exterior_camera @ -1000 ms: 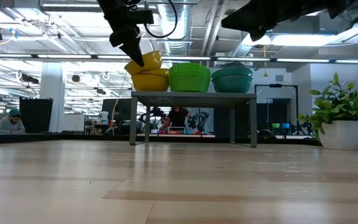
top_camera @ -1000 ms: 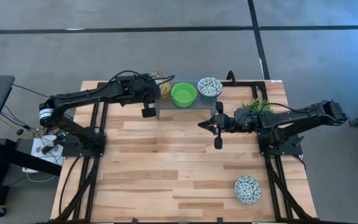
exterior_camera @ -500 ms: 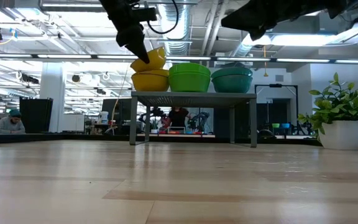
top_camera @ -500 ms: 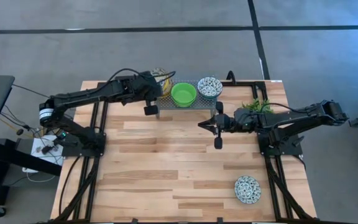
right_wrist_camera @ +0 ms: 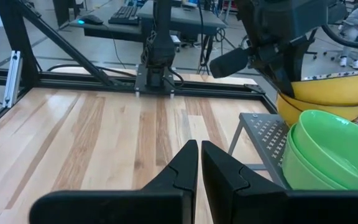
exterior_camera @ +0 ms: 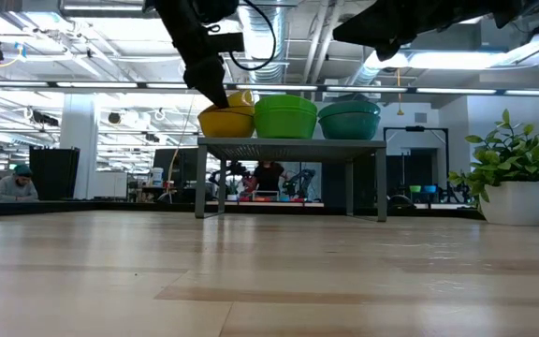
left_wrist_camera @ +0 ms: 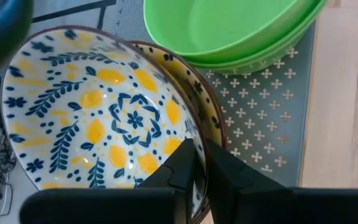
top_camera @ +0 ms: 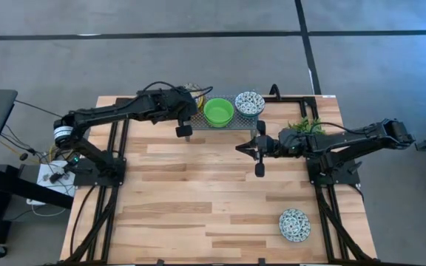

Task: Pick & Place Mini bowls
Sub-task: Stack the yellow patterned bowl on top of the yellow patterned bowls on the shelf, then stack the green patterned bowl on top of the green patterned bowls on the shelf

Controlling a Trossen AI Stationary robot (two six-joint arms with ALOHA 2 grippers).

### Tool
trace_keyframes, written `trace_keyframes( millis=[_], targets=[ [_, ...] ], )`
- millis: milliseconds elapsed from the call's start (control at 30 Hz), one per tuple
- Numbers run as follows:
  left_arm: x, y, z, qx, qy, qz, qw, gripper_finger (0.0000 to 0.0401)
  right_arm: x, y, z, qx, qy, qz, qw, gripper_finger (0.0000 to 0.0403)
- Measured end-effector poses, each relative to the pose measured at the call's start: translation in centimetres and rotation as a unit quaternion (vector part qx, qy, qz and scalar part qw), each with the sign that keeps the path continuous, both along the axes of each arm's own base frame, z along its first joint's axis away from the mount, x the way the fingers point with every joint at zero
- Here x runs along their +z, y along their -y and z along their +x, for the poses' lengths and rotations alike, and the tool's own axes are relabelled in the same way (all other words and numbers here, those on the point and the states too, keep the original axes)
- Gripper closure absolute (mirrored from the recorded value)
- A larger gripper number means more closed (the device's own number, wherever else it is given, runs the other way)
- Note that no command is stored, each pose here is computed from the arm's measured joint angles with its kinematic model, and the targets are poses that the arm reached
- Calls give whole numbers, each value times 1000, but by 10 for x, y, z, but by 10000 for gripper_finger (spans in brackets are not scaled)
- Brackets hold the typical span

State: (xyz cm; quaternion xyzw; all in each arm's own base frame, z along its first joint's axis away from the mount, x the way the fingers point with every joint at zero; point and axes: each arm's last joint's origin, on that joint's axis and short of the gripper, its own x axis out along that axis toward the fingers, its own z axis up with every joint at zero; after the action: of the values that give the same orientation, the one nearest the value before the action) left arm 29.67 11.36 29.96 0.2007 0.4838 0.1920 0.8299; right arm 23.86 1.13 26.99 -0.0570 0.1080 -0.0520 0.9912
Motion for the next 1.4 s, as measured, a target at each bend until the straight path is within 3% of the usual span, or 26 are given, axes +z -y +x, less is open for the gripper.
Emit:
trace_keyframes(
  millis=[300, 667, 833, 1000, 1133, 1400],
  targets=[
    [7, 3, -5, 1, 9, 8, 1000, 328, 0, 0, 0, 0, -2, 0, 1000, 386],
    [34, 29, -15, -3, 64, 39, 997, 291, -2, 0, 0, 0, -10, 1, 1000, 386],
    [41, 52, -14, 25, 132, -17, 991, 286, -4, 0, -1, -2, -20, 11, 1000, 386],
    [39, 81, -9, 12, 174, -119, 977, 292, -8, -4, -2, 4, -39, 14, 999, 381],
    [21, 105, -9, -29, 151, -178, 972, 299, -12, -15, -4, 24, -59, 19, 998, 364],
    [-46, 153, -25, -70, 59, -208, 974, 307, -20, -50, -15, 80, -105, 73, 989, 320]
  ],
)
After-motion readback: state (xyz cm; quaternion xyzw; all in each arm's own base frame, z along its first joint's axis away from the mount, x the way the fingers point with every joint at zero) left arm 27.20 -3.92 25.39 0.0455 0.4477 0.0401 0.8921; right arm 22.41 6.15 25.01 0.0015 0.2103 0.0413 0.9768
